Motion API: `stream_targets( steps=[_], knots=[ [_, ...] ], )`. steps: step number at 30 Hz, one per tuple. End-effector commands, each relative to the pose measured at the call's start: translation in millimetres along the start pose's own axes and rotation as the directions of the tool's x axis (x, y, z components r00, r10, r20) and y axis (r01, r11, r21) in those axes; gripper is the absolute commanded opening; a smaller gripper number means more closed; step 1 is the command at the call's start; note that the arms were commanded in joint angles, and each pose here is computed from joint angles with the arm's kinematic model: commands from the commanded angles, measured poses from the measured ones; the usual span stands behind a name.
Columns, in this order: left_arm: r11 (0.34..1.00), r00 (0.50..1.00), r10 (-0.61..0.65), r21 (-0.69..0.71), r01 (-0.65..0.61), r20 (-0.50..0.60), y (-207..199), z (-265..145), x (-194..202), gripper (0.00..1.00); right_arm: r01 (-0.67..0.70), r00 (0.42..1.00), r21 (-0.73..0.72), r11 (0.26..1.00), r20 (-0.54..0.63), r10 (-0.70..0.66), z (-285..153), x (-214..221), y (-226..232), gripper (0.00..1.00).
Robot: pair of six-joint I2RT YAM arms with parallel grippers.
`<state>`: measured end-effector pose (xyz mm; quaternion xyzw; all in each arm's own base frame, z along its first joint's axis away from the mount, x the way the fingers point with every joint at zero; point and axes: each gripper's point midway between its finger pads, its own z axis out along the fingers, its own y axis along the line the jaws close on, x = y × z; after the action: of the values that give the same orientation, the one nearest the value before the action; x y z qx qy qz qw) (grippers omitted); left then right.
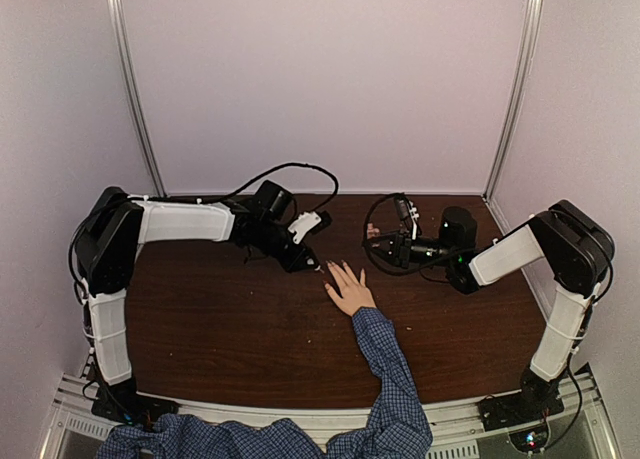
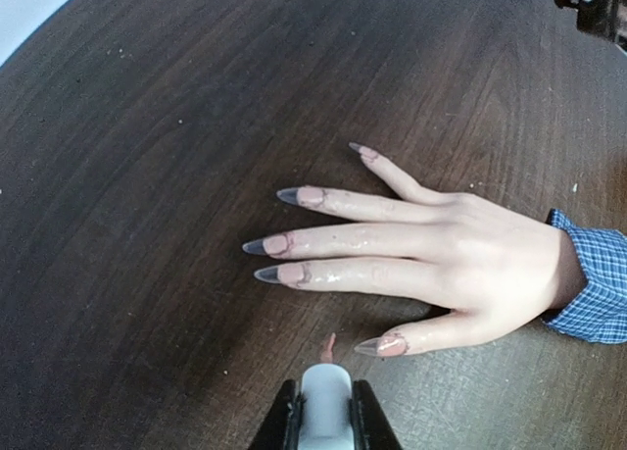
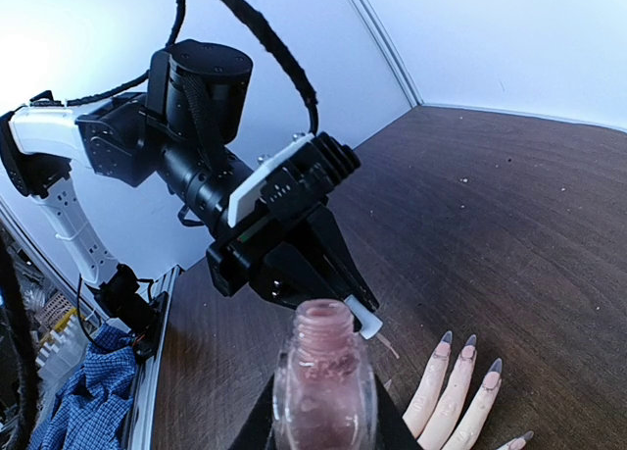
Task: Paint the nails
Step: Paint the nail with the hand.
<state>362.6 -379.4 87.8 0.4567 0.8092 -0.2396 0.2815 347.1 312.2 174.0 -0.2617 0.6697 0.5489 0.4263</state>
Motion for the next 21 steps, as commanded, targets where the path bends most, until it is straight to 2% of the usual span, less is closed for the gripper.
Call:
stream_targets(
  steps=[1, 21],
  knots=[
    [0.999, 0.999, 0.029, -0.016, -0.028, 0.042, -6, -20, -17, 0.00, 0.016, 1.000, -0.010, 1.000, 0.013, -0.016, -1, -1, -1, 0.00],
    [0.998, 0.998, 0.045, 0.041, -0.043, -0.040, -30, 5, 0, 0.00, 0.017, 1.000, -0.012, 1.000, 0.015, -0.017, -2, -1, -1, 0.00]
  ],
)
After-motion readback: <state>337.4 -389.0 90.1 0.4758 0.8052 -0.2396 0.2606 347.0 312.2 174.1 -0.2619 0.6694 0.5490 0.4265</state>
